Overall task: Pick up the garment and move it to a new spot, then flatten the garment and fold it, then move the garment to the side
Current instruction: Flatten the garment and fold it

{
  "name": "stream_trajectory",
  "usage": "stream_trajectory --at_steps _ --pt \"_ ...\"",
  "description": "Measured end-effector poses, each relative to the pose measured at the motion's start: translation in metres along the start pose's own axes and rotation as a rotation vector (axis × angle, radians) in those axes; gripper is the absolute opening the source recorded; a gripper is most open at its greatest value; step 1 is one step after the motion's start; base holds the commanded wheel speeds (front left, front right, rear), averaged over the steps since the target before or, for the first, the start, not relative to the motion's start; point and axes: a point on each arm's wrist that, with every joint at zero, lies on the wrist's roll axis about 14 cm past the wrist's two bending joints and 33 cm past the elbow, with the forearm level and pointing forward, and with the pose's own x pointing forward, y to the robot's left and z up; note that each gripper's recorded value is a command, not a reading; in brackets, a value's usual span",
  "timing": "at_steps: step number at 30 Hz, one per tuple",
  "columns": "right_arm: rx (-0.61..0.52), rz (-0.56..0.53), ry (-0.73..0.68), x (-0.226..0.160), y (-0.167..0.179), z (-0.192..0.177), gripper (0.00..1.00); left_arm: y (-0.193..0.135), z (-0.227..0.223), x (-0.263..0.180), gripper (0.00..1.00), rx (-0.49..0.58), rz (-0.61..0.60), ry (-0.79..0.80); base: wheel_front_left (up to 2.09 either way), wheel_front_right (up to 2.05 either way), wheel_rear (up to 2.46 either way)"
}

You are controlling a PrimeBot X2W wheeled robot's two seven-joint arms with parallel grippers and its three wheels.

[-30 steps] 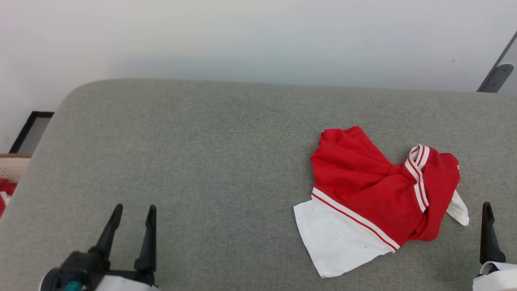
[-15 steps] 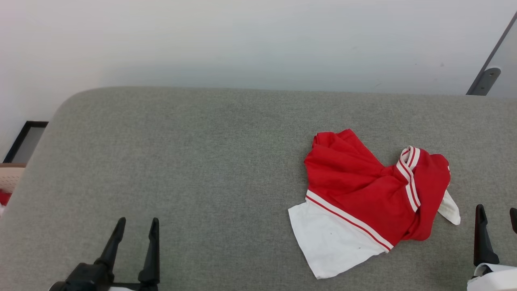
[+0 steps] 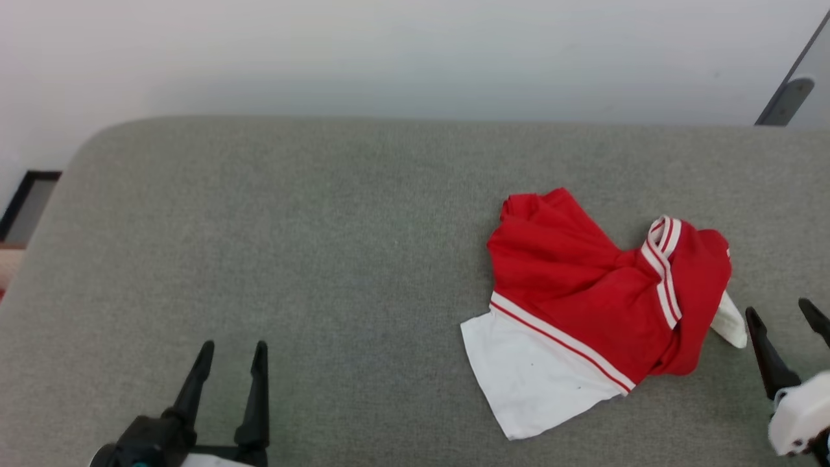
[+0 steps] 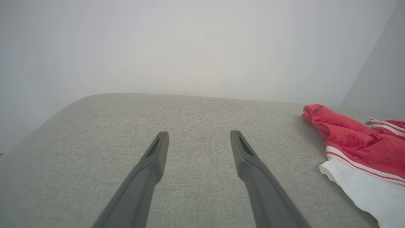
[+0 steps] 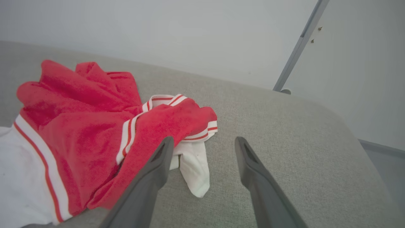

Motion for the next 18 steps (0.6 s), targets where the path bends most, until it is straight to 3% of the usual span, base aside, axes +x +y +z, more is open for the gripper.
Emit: stream_trajectory --at_steps 10,18 --pt "-0.162 0.189 0.517 0.015 -0.013 -0.045 1.0 -0.012 -0.02 0.026 1.0 -0.038 -0.017 0.046 0.0 0.0 0.0" --pt "-0.182 0.285 0.682 0.042 -0.001 -0.071 1.0 -0.02 -0.045 0.051 1.0 -0.065 -0.034 0.099 0.0 0.0 0.0"
